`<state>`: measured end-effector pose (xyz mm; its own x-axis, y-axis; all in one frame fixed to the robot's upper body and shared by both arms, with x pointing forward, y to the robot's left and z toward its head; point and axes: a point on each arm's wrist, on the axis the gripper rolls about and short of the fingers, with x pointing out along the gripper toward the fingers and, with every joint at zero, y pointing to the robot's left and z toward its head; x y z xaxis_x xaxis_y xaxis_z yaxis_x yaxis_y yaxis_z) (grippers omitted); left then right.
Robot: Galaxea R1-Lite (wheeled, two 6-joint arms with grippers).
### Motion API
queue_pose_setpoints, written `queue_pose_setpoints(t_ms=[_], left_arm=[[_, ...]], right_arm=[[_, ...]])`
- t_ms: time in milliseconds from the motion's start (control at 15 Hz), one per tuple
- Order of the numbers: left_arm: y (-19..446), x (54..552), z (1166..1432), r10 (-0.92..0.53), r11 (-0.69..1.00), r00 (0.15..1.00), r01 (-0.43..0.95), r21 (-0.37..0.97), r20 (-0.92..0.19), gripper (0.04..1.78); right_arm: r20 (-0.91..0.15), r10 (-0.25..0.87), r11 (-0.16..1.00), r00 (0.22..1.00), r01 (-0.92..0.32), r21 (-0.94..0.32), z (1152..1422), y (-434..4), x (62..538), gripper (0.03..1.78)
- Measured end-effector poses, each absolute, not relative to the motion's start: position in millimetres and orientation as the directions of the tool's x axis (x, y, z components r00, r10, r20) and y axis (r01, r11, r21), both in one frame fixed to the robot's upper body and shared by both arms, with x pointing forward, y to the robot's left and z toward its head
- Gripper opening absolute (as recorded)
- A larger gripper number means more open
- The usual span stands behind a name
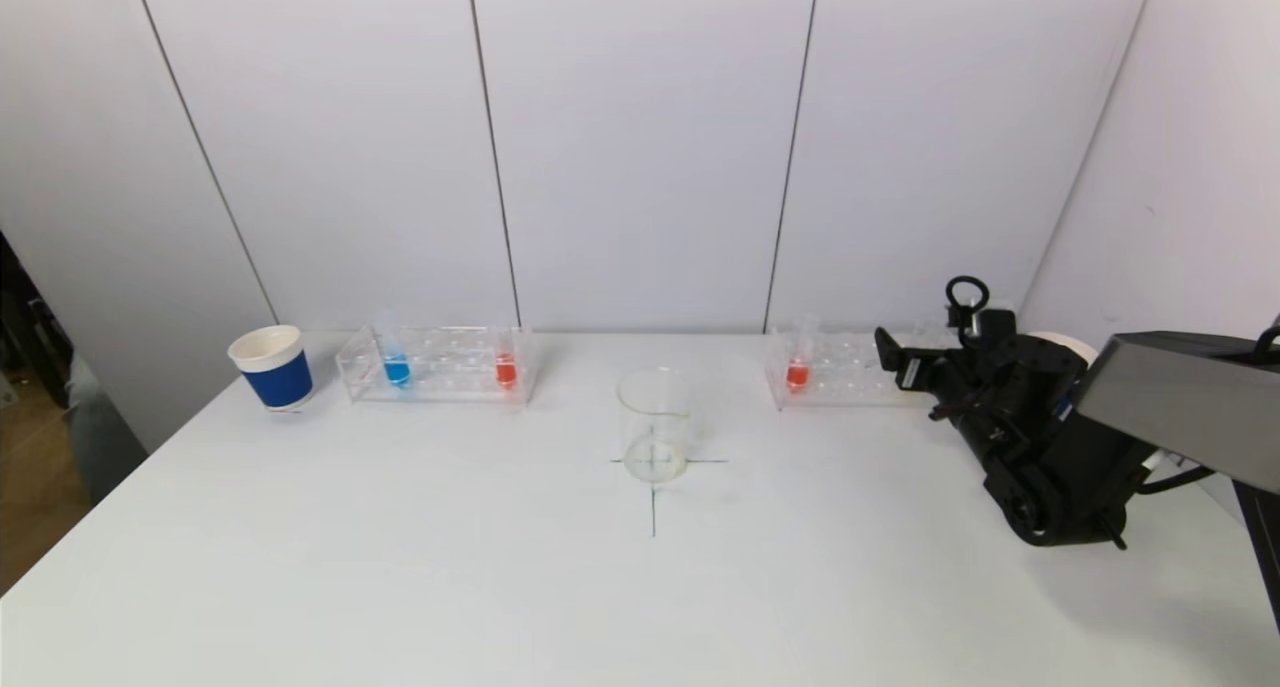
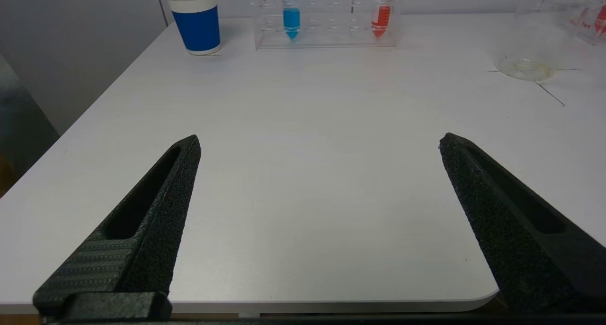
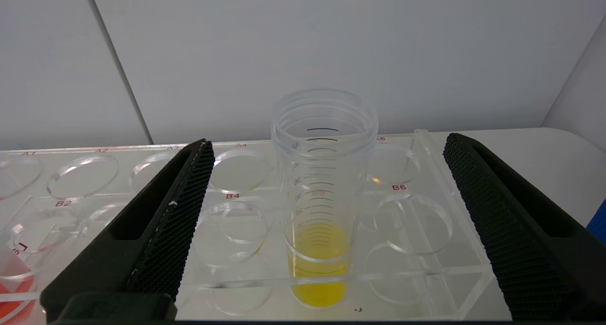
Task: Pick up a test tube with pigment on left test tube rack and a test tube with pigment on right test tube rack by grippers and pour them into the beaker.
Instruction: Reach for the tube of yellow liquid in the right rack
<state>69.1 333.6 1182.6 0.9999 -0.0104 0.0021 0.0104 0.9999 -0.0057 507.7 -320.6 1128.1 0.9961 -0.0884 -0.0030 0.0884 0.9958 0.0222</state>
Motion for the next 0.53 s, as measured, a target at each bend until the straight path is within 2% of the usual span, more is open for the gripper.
queue_pose_setpoints(t_ms=[400, 533], left_arm=[[333.6, 69.1, 1182.6, -0.010, 1.000, 1.000, 0.010, -0.005, 0.002, 1.76], [333.6, 69.1, 1182.6, -0.010, 1.000, 1.000, 0.010, -0.006, 0.002, 1.76]], right_arm=[[-0.004, -0.087, 0.996, 0.996, 0.087, 0.020, 1126.3, -319.7, 508.8, 1.75], [-0.004, -0.087, 0.996, 0.996, 0.087, 0.015, 1125.3, -319.9, 509.4, 1.63]])
